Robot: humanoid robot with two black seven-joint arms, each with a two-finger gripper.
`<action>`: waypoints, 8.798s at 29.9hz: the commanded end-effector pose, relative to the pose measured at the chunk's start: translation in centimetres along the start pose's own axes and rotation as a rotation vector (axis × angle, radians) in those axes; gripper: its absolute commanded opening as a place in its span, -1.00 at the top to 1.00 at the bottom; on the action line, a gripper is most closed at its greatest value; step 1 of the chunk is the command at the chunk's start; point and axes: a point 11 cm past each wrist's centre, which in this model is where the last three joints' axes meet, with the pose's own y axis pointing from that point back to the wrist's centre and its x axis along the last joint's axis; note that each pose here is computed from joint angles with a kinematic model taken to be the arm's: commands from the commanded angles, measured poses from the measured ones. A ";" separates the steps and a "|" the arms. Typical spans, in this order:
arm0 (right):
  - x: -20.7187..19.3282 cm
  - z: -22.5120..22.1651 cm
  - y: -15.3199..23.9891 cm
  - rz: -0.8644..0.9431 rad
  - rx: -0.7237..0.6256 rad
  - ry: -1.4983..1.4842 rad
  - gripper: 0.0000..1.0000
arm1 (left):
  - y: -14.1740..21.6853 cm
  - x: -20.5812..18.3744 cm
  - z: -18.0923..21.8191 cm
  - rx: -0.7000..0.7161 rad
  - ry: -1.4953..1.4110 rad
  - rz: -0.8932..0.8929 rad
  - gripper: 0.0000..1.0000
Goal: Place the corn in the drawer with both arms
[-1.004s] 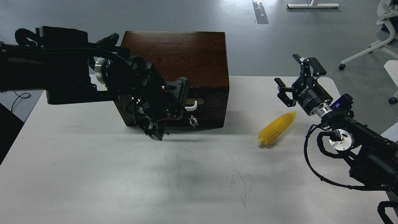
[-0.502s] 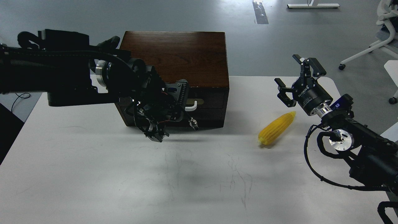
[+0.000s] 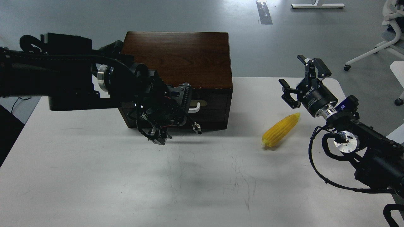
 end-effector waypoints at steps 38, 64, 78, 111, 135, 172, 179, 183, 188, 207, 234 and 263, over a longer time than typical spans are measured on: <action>0.0 0.1 0.0 0.000 -0.002 0.000 -1.00 | 1.7 0.9 6.6 -0.170 -0.034 0.099 -0.96; 0.0 0.1 0.0 -0.001 -0.003 -0.001 -1.00 | 2.8 0.1 5.8 -0.144 0.009 0.108 -0.96; 0.0 0.2 0.1 0.000 -0.004 -0.002 -1.00 | 3.2 -0.1 5.0 -0.118 0.019 0.108 -0.96; 0.4 -0.5 0.2 0.004 0.001 0.013 -1.00 | 20.0 -4.8 -3.1 -0.196 1.095 0.991 -0.96; 1.1 -8.8 0.2 -0.143 -0.143 0.395 -1.00 | 11.2 -23.3 -5.8 -0.425 2.233 1.793 -0.97; 3.0 -2.9 5.3 -0.526 -0.930 1.199 -1.00 | 9.2 -24.2 -5.1 -0.482 2.278 1.944 -0.97; 3.5 -1.8 5.9 -0.409 -0.958 1.056 -1.00 | 9.4 -24.2 -5.2 -0.482 2.273 1.951 -0.97; 3.1 -1.4 5.5 -0.421 -0.955 1.053 -1.00 | 9.4 -24.2 -5.2 -0.483 2.275 1.951 -0.97; 2.6 -0.7 5.1 -0.437 -0.956 1.050 -1.00 | 9.4 -24.2 -5.2 -0.483 2.274 1.953 -0.97; 0.9 3.6 3.4 -0.494 -0.982 1.055 -0.89 | 9.5 -24.4 -5.3 -0.477 2.272 1.960 -0.97; -2.6 -4.4 -1.4 -0.524 -0.838 1.201 1.00 | 10.4 -24.9 -5.4 -0.458 2.257 1.980 -0.97; -28.2 -11.4 -10.4 -1.248 -0.120 2.395 1.00 | 10.7 -24.9 -5.5 -0.455 2.249 1.987 -0.97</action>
